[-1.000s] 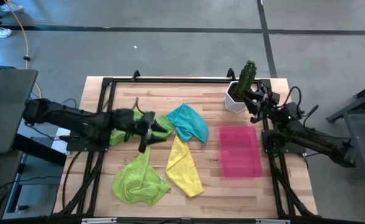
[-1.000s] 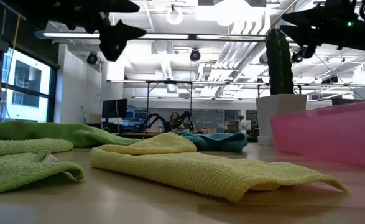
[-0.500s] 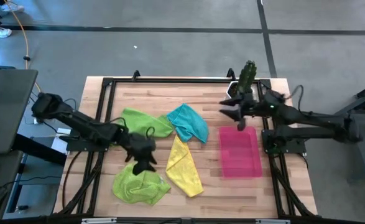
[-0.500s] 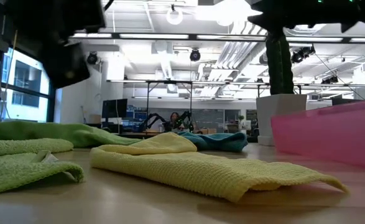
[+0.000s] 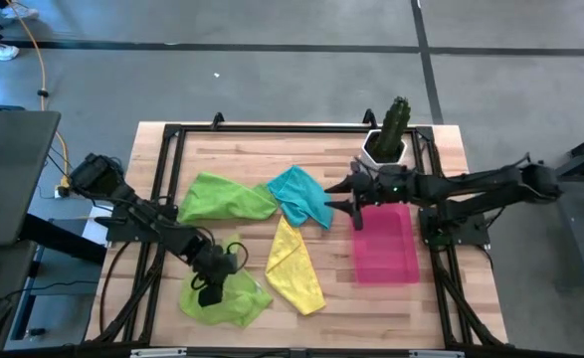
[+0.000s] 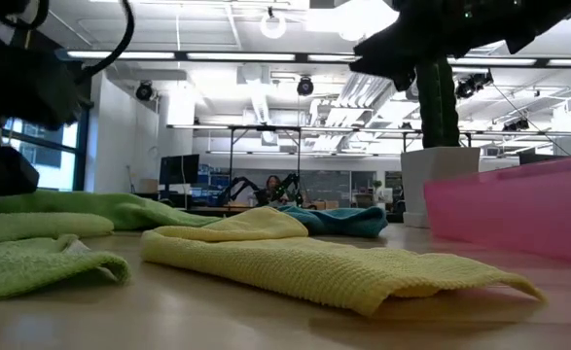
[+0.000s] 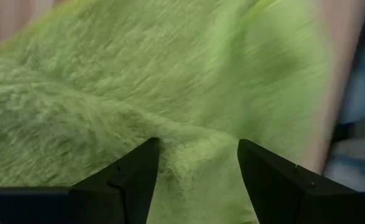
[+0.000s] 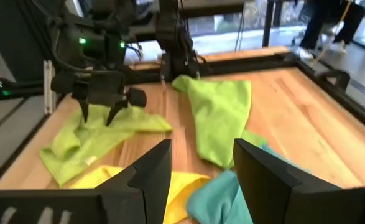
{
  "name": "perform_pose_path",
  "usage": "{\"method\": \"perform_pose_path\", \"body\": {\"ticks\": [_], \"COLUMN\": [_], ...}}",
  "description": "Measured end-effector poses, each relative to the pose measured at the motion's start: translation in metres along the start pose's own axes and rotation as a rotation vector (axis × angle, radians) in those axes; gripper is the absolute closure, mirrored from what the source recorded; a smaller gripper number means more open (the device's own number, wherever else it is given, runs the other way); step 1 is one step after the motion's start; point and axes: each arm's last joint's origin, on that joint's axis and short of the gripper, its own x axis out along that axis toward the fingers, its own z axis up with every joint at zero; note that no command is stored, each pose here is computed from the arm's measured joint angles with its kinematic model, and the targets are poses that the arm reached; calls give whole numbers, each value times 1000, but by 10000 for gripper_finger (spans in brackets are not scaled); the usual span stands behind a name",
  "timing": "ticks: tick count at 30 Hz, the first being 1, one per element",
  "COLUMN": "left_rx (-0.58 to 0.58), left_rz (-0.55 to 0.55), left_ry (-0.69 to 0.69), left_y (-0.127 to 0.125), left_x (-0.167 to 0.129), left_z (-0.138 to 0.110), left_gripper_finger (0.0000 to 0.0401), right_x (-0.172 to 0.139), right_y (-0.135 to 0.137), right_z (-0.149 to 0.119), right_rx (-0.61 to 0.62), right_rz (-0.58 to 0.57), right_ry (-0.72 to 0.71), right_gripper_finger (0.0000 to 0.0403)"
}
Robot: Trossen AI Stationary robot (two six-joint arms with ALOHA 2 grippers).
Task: Roll microfiber towels into tight, uniform cylinder then place into a basket
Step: Move the green microfiber towel to the top
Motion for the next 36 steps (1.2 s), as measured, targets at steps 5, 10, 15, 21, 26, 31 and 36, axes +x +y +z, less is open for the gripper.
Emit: {"method": "perform_pose_path", "body": {"ticks": [5,10,15,21,26,31,36], "left_rx": [64,141,207,271,296,171,39], "left_rz": [94,152,223,493,791,984,1077], "left_ry": [58,52,70,89,-16,-112,-99], "left_y": [5,11,19,36,54,76,110], "left_x": [3,-1,-9,-18,-25,-35,-42], "left_z": [-6,-5,-7,-13,-6,6,10], "left_gripper_finger": [192,192,192,192,192,192,192], "right_x": [8,10,10,10,10,10,10], "right_y": [7,10,8,6,4,4,4], "right_z": [-8,-10,-9,-9,-9,-9,-9], "right_rx": [7,3,-17,-46,-75,-75,-71], "right_rz": [-10,-8,-25,-122,-169,-185,-186], "right_ry": [43,47,36,30,28,27,27], "right_gripper_finger": [238,238,238,238,238,238,238]}}
